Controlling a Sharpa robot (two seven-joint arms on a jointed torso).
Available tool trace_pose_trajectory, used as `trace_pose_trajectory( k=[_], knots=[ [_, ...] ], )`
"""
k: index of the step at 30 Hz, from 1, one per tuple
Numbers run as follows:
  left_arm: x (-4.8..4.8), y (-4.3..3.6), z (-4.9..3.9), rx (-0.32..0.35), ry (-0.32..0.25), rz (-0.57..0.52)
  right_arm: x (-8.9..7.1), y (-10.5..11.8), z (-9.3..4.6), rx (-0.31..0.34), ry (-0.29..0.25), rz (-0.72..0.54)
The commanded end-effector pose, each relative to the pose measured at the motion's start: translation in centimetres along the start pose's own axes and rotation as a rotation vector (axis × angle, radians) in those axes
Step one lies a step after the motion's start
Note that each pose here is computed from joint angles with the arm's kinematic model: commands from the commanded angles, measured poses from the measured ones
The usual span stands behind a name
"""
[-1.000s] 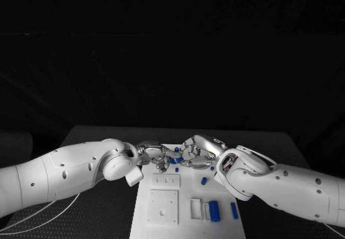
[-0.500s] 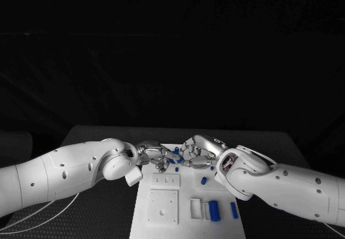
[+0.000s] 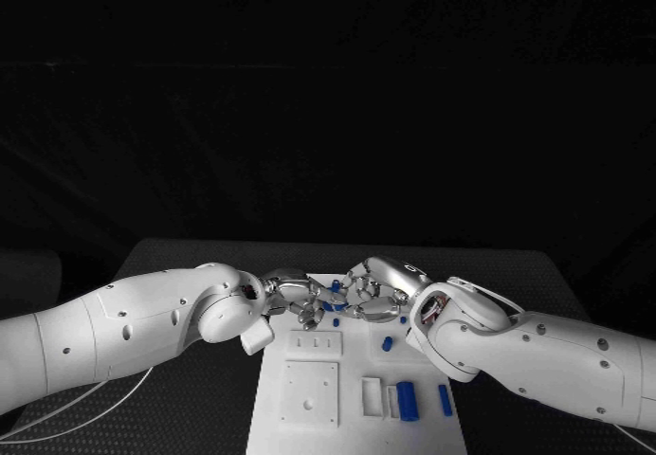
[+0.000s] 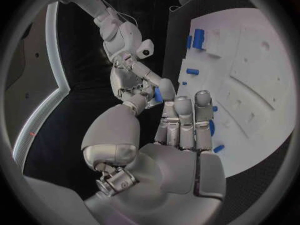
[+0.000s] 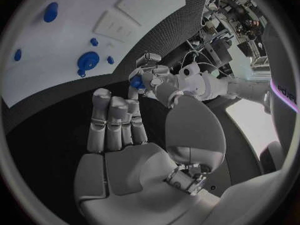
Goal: Assemble the parts on the task board
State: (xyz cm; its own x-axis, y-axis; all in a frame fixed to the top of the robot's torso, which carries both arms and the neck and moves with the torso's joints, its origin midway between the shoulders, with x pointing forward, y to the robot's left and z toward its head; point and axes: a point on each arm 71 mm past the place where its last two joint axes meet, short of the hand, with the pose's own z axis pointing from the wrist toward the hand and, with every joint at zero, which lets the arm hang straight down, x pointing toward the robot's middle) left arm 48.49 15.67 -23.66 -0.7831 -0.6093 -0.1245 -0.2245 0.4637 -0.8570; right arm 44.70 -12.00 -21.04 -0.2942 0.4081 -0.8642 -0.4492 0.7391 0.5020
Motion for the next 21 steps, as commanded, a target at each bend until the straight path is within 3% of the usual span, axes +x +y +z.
trace_pose_trajectory(
  k=[1,21],
  knots=[
    [0.14,-0.07,0.08,-0.007,0.008,0.005,0.10,0.11,0.00,-0.003,0.009,-0.012],
    [0.10,-0.09,0.05,0.003,0.016,0.007,0.13,-0.08,-0.03,0.009,0.019,-0.020]
  ],
)
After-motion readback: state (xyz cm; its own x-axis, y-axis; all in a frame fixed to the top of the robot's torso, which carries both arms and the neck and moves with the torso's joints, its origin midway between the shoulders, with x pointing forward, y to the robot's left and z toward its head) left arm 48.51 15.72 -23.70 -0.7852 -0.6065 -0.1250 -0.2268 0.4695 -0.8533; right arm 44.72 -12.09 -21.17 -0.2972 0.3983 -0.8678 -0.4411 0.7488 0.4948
